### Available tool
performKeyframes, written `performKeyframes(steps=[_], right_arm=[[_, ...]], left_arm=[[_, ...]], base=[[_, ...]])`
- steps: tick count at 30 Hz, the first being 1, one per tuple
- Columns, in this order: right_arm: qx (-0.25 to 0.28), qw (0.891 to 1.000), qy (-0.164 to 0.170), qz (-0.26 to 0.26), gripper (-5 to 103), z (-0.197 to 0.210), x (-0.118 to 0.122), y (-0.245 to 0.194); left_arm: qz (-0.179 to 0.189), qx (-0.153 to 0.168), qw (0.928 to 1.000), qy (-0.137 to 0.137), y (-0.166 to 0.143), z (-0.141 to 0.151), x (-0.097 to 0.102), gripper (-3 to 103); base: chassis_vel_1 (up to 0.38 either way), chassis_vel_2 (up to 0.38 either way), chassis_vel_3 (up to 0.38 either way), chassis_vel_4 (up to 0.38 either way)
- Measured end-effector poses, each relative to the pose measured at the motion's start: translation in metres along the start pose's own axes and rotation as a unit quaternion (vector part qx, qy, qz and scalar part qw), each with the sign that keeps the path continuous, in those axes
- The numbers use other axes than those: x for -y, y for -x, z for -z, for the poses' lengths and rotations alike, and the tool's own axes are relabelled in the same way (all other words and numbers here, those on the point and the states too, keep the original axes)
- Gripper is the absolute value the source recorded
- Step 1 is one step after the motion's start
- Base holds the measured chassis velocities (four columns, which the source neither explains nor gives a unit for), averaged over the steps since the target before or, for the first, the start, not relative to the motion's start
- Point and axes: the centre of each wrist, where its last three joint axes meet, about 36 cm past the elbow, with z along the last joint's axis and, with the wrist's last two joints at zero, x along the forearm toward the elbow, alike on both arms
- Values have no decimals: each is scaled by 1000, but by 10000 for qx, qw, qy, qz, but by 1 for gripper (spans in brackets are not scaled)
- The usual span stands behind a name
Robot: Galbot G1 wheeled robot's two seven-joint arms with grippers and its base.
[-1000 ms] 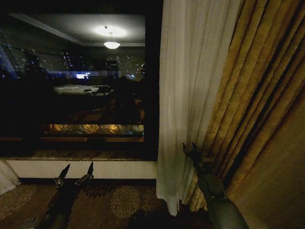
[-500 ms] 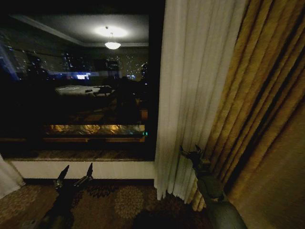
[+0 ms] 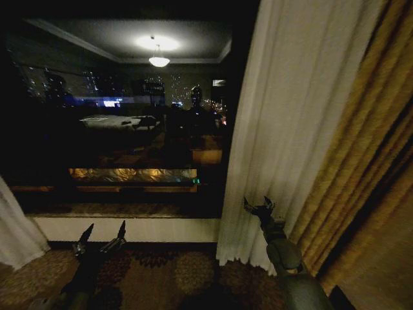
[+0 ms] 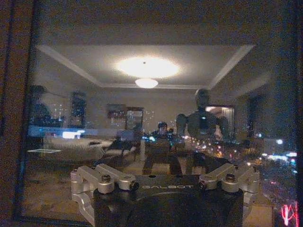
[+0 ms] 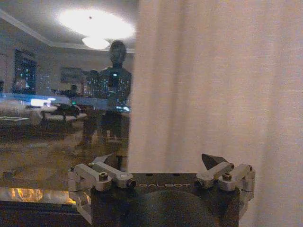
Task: Open the curtains by pulling them apart, changing their state from closed to fully open.
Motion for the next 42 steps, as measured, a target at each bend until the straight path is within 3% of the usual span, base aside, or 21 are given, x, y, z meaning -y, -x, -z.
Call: performKeyframes(steps=[9,42], right_arm=[[35,10000,-43,-66,100,-3,6,-5],[51,10000,-45,-55,100,-6,7,-1]], left_arm=[[9,-17,10000,-30,1,-2,0,100],[-28,-36,9999,-94,8,-13,1,100]], base=[[174,185,-176,-194],[-7,-7,6,7]])
